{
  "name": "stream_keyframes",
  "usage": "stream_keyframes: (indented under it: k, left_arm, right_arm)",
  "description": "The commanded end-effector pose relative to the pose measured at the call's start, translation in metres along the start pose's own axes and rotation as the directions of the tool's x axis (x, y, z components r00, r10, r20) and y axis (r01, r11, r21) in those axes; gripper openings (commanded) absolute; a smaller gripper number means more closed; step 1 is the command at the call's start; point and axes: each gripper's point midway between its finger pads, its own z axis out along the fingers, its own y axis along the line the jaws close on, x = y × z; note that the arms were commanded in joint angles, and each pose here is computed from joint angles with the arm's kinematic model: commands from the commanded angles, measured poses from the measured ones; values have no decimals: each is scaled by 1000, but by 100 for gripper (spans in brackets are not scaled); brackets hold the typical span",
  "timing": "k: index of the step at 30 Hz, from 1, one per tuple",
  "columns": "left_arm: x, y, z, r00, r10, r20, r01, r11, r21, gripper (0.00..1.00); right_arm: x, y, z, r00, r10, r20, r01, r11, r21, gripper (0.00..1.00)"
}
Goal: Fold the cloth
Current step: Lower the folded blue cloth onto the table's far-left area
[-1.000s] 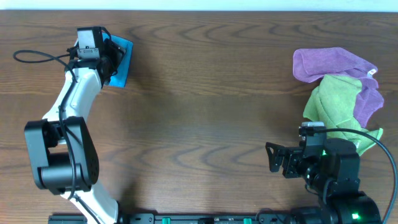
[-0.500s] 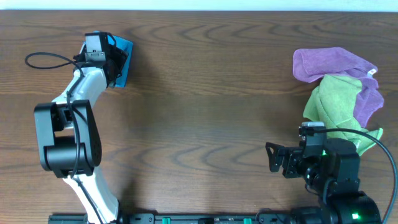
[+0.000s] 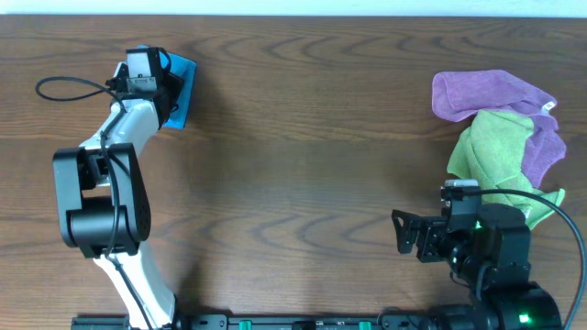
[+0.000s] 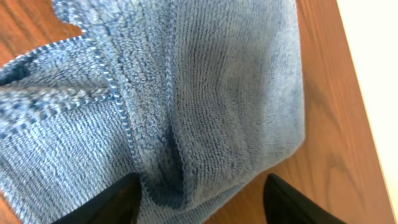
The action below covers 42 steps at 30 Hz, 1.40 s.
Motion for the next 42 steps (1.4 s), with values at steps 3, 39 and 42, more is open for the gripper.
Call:
stream_keyframes:
  k: [3,39,42]
  left_arm:
    - [2,5,12,1000,-15,2,15,1000,-17,50]
    - [1,-7,-75,992,61,-107,-61,998,-5,6]
    - [10,4,-76,987,70,-143,-77,996,-50,6]
  right_arm:
    - [0,-3,0,1000,21,3,-21,1000,9,99]
    - [0,-3,0,1000,21,4,-21,1000,10,99]
    - [0,-3,0,1000,21,4,-21,1000,10,99]
